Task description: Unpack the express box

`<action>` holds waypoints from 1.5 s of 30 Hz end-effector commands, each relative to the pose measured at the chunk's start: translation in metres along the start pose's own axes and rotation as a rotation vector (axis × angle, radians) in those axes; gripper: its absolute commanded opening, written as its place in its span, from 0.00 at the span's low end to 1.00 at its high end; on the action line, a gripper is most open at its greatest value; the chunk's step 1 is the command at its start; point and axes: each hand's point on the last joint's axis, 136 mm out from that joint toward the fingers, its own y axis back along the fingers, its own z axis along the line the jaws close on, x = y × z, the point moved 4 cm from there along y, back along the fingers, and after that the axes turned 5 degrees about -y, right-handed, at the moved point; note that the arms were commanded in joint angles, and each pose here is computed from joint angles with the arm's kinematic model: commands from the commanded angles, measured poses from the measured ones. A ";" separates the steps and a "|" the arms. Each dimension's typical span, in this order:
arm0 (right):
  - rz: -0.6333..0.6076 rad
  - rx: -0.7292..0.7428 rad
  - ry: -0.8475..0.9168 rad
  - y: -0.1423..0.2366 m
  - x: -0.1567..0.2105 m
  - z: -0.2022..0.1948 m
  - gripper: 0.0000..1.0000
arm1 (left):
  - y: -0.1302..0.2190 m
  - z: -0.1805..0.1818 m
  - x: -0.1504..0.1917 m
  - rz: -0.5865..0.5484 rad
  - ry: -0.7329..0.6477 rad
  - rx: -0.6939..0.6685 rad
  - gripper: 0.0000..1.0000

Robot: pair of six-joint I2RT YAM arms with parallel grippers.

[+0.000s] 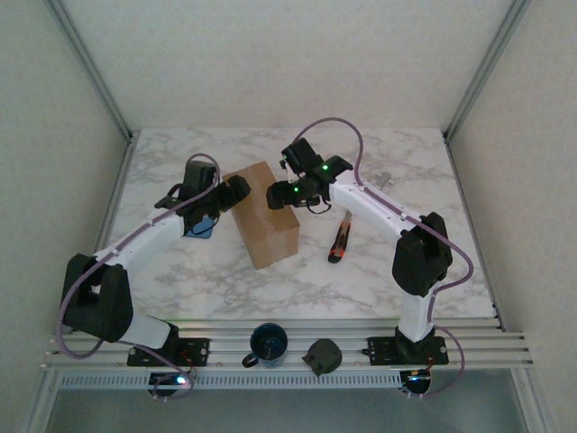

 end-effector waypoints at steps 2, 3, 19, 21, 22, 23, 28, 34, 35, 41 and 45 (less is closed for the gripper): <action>0.082 0.044 -0.015 -0.004 0.020 -0.011 0.77 | -0.010 0.013 0.005 0.002 0.012 -0.040 0.83; 0.081 0.042 -0.015 -0.003 0.020 -0.011 0.76 | -0.012 0.017 0.007 0.005 0.014 -0.057 0.82; 0.078 0.029 0.013 0.006 0.022 0.000 0.79 | -0.029 0.080 0.053 0.089 0.033 -0.246 0.81; 0.069 0.041 0.035 0.011 0.024 0.006 0.80 | -0.029 0.080 0.053 0.088 0.030 -0.247 0.81; 0.067 0.048 0.051 0.012 0.026 0.011 0.81 | -0.029 0.080 0.052 0.088 0.027 -0.246 0.81; 0.064 0.056 0.061 0.014 0.027 0.014 0.81 | -0.028 0.079 0.052 0.087 0.026 -0.245 0.81; 0.059 0.103 0.102 0.015 0.030 0.023 0.85 | -0.029 0.078 0.052 0.087 0.025 -0.237 0.81; 0.091 0.166 0.142 0.003 0.036 0.030 0.85 | -0.030 0.077 0.053 0.094 0.022 -0.223 0.81; 0.096 0.173 0.145 0.001 0.038 0.031 0.85 | -0.030 0.077 0.054 0.095 0.021 -0.221 0.81; 0.096 0.232 0.140 -0.007 0.040 0.023 0.84 | -0.030 0.075 0.053 0.093 0.017 -0.209 0.81; 0.087 0.276 0.147 -0.015 0.037 0.019 0.83 | -0.030 0.074 0.053 0.096 0.018 -0.203 0.81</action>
